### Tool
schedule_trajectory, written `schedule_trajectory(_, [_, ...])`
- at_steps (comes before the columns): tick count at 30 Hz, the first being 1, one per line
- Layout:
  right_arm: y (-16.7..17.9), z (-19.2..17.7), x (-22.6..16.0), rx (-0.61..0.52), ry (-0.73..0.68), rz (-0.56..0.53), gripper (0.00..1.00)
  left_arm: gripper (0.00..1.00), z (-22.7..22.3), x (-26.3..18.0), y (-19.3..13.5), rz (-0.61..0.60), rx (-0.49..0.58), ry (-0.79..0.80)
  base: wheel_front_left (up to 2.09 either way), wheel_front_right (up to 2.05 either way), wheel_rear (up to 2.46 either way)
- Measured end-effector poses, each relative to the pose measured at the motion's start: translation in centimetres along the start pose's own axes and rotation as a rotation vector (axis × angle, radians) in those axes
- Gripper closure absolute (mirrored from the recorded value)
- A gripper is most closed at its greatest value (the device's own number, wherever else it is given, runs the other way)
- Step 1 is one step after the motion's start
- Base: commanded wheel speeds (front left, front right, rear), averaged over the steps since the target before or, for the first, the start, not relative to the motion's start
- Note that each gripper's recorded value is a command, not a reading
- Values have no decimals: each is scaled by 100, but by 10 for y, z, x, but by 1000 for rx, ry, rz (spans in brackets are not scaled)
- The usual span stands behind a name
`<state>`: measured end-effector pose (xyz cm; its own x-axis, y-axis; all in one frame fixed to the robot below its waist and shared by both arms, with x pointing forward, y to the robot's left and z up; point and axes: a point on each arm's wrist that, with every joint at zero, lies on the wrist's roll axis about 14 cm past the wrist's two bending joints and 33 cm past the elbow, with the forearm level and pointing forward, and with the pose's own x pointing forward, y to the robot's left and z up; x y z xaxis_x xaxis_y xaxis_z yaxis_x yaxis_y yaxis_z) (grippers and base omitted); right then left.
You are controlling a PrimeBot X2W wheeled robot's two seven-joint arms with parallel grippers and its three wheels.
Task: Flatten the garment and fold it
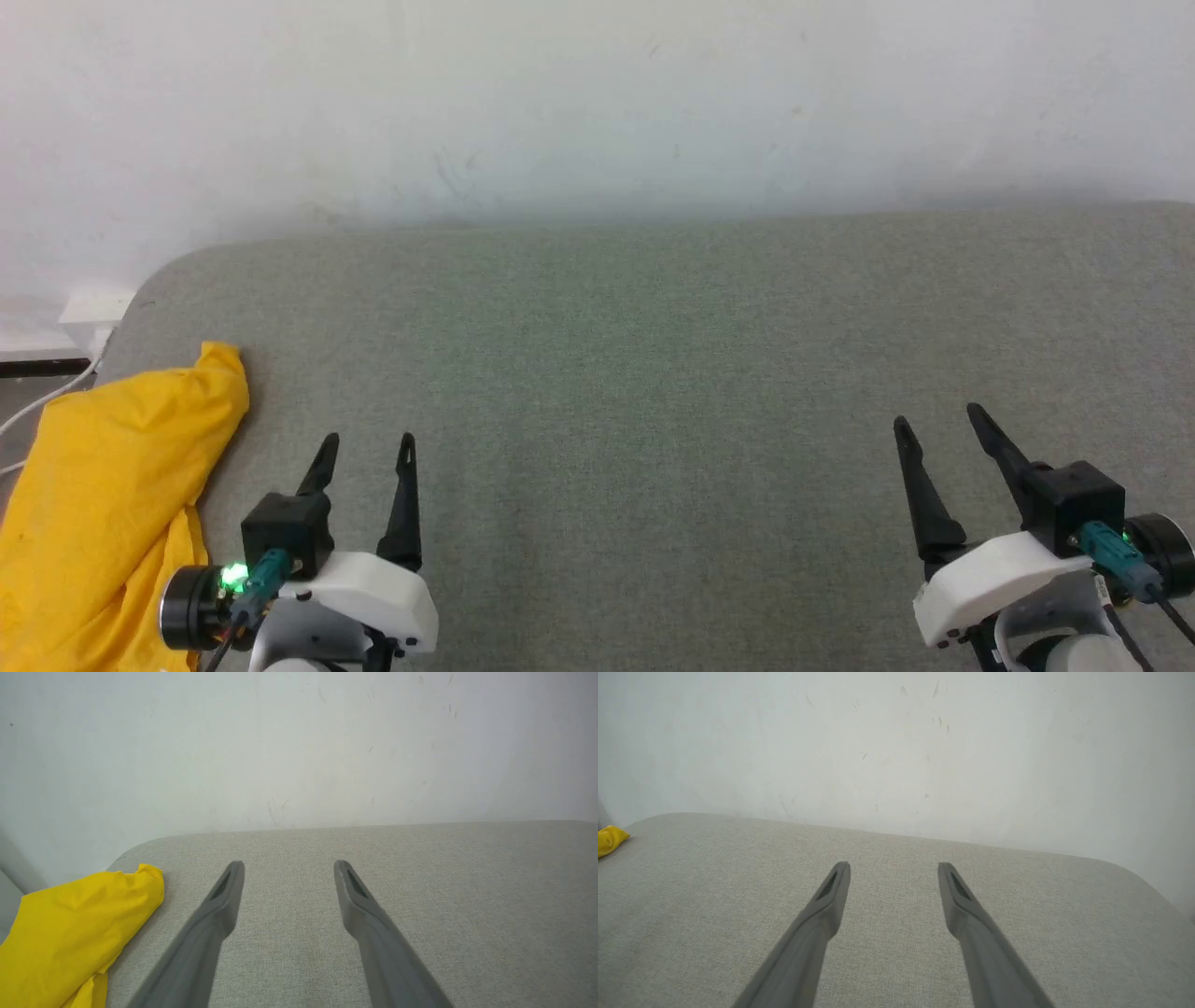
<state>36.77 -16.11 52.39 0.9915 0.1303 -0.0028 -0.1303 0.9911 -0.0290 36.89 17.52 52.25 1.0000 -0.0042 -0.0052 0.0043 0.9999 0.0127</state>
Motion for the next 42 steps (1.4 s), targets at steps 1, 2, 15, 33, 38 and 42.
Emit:
schedule_trajectory(1, [0,0,0,3,-1,1,0,0,0,0,0,1,-6,-2,0,0,0])
schedule_trajectory(2, [1,0,0,5,-3,2,0,0,1,-1,1,2,-7,-6,0,0,0])
schedule_trajectory(15, [15,7,9,16,-39,48,0,0,3,-10,17,54,-35,-29,0,0,0])
schedule_trajectory(33, [58,12,28,40,-75,180,0,0,3,-35,58,187,-80,-55,0,0,0])
schedule_trajectory(38, [72,11,31,50,-76,221,0,0,2,-44,70,227,-86,-60,0,0,0])
schedule_trajectory(42, [84,10,34,52,-75,255,0,0,0,-51,80,268,-86,-61,0,0,0])
